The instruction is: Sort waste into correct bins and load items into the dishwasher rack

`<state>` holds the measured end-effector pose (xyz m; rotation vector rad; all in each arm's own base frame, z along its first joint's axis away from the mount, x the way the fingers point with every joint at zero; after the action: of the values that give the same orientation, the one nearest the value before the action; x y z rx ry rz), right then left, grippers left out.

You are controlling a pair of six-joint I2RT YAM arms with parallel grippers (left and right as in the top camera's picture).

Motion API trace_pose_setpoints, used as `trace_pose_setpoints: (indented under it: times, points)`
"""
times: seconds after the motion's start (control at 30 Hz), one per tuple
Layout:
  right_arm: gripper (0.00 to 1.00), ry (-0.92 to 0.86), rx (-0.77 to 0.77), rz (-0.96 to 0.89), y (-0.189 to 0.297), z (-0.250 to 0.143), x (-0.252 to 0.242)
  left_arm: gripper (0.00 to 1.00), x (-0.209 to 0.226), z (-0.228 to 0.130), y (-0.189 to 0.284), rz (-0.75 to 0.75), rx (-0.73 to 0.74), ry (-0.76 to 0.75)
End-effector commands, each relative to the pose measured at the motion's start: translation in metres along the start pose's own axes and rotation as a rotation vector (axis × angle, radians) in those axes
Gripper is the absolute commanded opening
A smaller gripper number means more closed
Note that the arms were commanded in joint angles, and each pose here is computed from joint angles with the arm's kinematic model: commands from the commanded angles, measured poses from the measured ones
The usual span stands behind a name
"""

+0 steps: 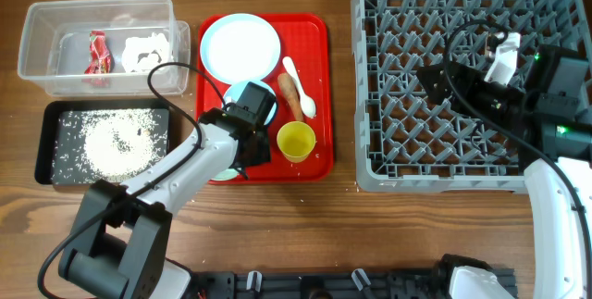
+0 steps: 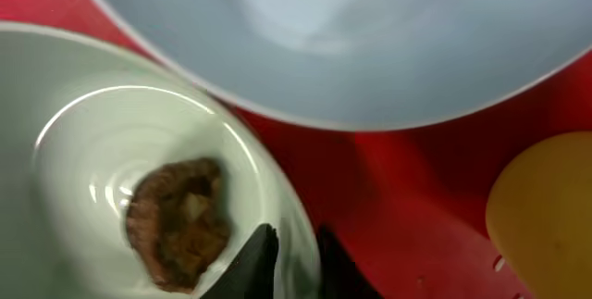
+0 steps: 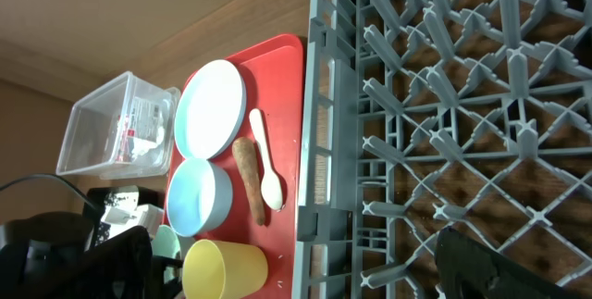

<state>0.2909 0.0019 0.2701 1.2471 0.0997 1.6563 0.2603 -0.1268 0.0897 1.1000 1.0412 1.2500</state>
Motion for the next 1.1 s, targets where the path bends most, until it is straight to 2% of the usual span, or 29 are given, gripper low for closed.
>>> trace_pose_setpoints:
  times: [0.0, 0.17, 0.33, 0.43, 0.57, 0.67, 0.83, 1.0, 1.07]
  points:
    - [1.0, 0.003, 0.003, -0.001, -0.002, 0.001, 0.001, 0.04, 0.0, -0.001, -0.001, 0.0, 0.003, 0.001]
    - [1.0, 0.004, 0.003, -0.001, -0.002, 0.001, 0.001, 0.04, -0.003, 0.014, 0.043, -0.017, -0.026, -0.003]
    - [1.0, 0.003, 0.003, -0.001, -0.002, 0.001, 0.001, 0.04, 0.008, 0.044, 0.122, -0.097, -0.202, 0.008]
    - [1.0, 0.004, 0.003, -0.001, -0.002, 0.001, 0.001, 0.04, 0.04, 0.055, 0.157, -0.145, -0.323, 0.079]
    - [1.0, 0.004, 0.002, -0.001, -0.002, 0.001, 0.001, 0.04, 0.096, 0.059, 0.168, -0.249, -0.347, 0.177]
    - [0.99, 0.005, 0.002, -0.001, -0.002, 0.002, 0.001, 0.04, 0.137, 0.059, 0.168, -0.438, -0.375, 0.19]
    - [1.0, 0.006, 0.001, -0.001, -0.002, 0.002, 0.001, 0.04, 0.21, 0.05, 0.15, -0.835, -0.524, 0.277]
    - [1.0, 0.007, -0.001, 0.0, -0.002, 0.002, 0.002, 0.04, 0.257, 0.04, 0.108, -1.122, -0.58, 0.487]
    - [1.0, 0.006, 0.0, 0.0, -0.002, 0.002, 0.002, 0.04, 0.274, 0.036, 0.09, -1.28, -0.607, 0.609]
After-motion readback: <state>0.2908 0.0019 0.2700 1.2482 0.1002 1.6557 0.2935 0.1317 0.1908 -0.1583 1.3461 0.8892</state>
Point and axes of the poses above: each gripper's point midway between its finger pads, its own y axis back along the fingers, its own x axis along the line the jaws close on, z = x × y, the point moved 7 cm from there along y, back along the fingers, and after that the axes turned 9 degrees about -y, right-handed, at the moved point
